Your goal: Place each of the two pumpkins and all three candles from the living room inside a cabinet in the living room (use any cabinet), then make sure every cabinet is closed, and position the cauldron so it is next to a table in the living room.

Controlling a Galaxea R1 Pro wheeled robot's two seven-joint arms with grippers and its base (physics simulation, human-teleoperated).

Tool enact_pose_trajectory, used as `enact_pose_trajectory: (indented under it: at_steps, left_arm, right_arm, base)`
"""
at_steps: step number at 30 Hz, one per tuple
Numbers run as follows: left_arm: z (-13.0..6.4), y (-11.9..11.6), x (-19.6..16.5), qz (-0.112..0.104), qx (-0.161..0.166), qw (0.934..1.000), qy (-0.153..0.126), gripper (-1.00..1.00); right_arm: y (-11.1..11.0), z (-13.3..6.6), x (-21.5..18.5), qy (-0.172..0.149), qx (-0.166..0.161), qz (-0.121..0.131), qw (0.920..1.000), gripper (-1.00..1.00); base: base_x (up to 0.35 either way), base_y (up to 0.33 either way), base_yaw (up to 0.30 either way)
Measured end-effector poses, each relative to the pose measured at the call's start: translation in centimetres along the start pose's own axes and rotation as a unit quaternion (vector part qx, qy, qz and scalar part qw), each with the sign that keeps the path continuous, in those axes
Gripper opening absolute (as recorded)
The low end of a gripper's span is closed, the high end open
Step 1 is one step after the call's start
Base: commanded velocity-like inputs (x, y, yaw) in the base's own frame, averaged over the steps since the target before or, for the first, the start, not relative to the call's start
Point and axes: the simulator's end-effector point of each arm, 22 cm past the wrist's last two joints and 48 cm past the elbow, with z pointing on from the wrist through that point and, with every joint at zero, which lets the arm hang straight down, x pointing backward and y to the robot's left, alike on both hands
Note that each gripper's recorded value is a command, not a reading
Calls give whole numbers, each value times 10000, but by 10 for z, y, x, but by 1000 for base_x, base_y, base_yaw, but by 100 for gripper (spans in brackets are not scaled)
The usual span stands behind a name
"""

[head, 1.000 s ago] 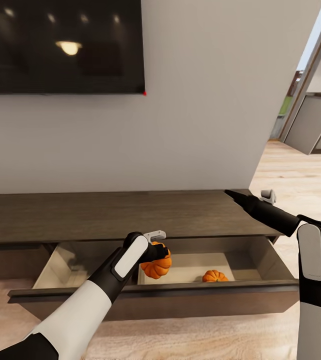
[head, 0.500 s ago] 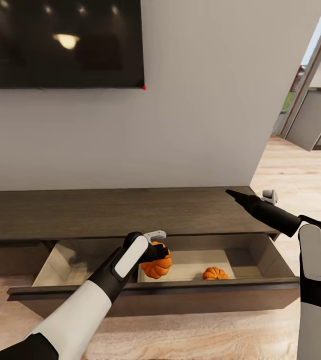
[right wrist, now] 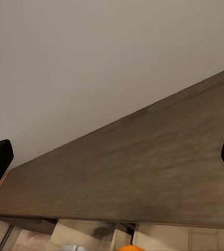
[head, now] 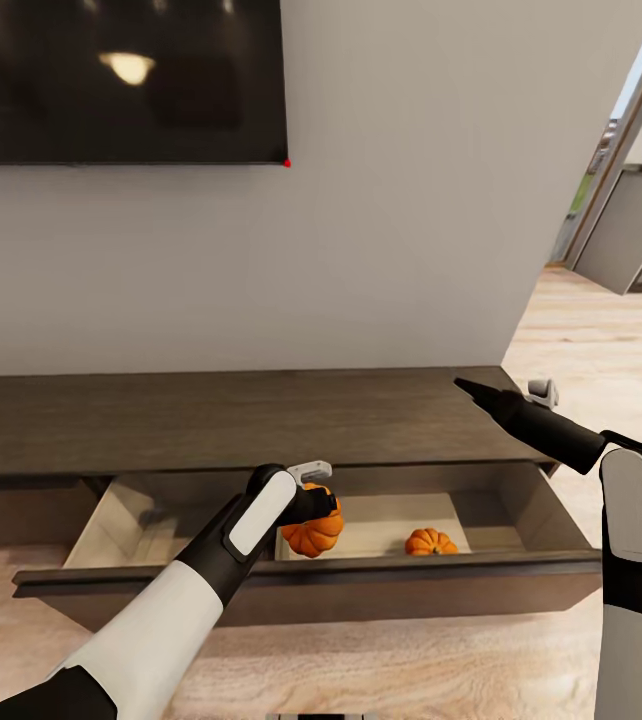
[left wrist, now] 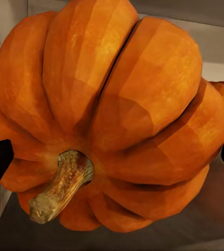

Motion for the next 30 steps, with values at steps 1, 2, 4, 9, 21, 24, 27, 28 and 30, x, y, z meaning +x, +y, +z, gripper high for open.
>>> enact_pose_trajectory:
  at_steps: [1,2,4,9,21,24,27,28,30]
  left_arm:
    - [1,0,0,0,-3,10000,7,-100]
    - [1,1,1,-4,-3,10000,15,-100]
    - [3,1,2,8,-17,10000,28,-100]
    - [7,2,4,-25,-3,10000,66,-100]
    - [15,6,9,-32,-30,9999,153,-100]
    - [17,6,11,-43,-31,9998,176,-100]
    - [19,7,12,-52,-30,9998,198,-100]
    - [20,7,12,-54,-30,9998,200,-100]
    - [20,7,12,-55,-31,9998,203,-100]
  right_arm:
    - [-1,0,1,5,4,4,10000,100]
    - [-2,1,1,10,8,8,10000,100]
    - [-3,1,2,20,19,16,10000,100]
    - [-7,3,5,45,40,38,10000,100]
    - [-16,6,11,90,93,93,9999,100]
    - [-19,7,13,105,107,106,9998,100]
    - [-21,8,14,114,125,115,9998,100]
    - [-22,8,14,118,128,116,9998,100]
    - [-22,8,14,121,130,114,9998,100]
  base:
    - [0,0,0]
    - [0,-46,0]
    - [0,-168,0]
    - [0,-152,0]
    - [67,-8,0]
    - [20,0,0]
    - [4,0,0]
    - [1,0,0]
    - [0,0,0]
